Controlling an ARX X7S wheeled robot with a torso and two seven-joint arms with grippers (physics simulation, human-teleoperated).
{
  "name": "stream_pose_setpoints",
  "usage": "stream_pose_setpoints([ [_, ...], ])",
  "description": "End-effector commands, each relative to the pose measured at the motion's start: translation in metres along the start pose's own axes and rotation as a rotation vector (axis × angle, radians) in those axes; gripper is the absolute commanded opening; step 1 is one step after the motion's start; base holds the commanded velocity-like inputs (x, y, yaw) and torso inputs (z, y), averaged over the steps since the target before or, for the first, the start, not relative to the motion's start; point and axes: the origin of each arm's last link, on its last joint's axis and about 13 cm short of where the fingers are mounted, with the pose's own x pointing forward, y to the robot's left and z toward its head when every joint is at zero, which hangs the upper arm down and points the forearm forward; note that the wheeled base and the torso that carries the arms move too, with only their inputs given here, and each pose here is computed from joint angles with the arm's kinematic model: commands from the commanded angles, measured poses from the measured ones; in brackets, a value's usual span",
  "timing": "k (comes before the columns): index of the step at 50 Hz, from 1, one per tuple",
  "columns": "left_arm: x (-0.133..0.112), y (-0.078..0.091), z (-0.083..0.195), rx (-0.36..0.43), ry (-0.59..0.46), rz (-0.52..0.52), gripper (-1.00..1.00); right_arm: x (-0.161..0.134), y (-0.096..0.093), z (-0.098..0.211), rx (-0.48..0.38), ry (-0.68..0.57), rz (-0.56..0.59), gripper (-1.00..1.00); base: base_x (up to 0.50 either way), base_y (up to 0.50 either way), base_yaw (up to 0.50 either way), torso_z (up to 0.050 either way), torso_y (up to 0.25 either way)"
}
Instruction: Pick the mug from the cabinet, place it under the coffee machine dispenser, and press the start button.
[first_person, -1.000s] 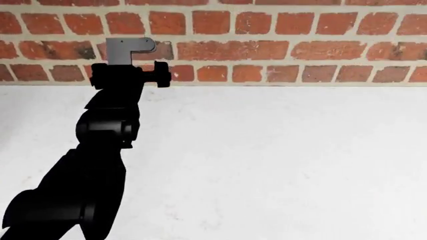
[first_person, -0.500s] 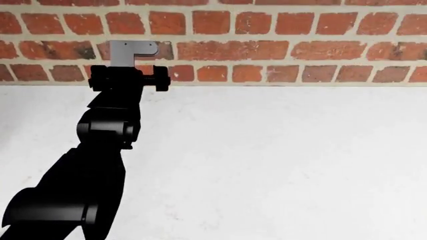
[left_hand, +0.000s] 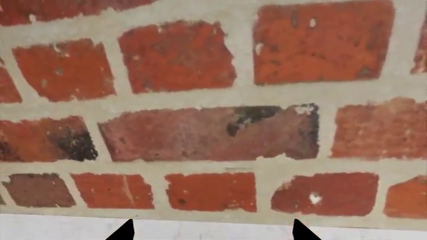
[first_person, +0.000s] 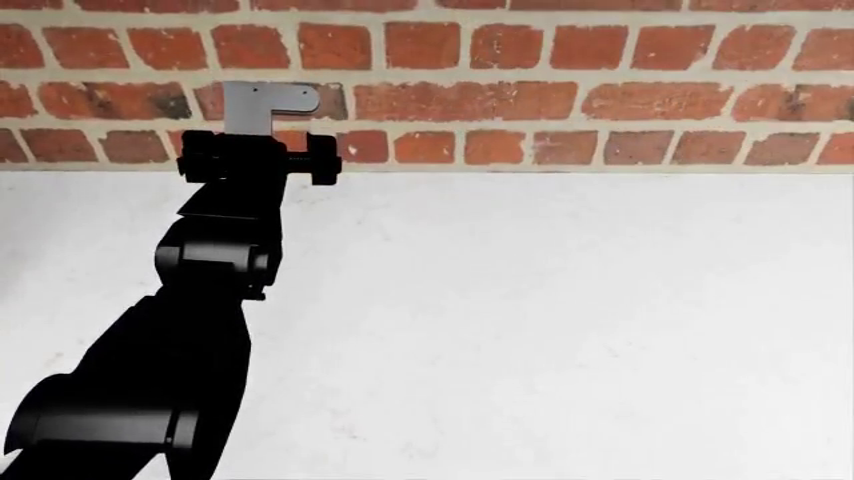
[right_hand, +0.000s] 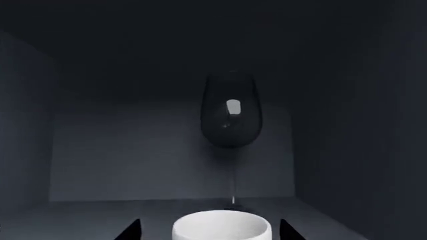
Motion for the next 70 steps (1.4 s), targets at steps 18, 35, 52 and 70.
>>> stream_pose_setpoints([
  [18, 0.0, 0.0, 0.0, 0.008, -0.001, 0.001, 1.0, 0.038, -0.018, -0.058, -0.024, 0.316, -0.139, -1.0, 0.0, 0.0, 0.0, 0.0, 0.0],
  [35, 0.0, 0.0, 0.0, 0.006, 0.0, 0.003, 1.0, -0.027, 0.002, 0.043, -0.036, -0.18, -0.003, -1.0, 0.0, 0.0, 0.0, 0.0, 0.0],
  [52, 0.001, 0.001, 0.002, -0.038, -0.053, -0.015, 1.0, -0.07, 0.016, 0.022, -0.045, -0.203, 0.28, -1.0, -0.2, -0.02, 0.0, 0.0, 0.0],
  [70, 0.001, 0.003, 0.051, -0.221, -0.182, -0.162, 1.0, -0.076, 0.012, -0.014, -0.078, -0.184, 0.339, -1.0, -0.5, -0.32, 0.0, 0.0, 0.0],
])
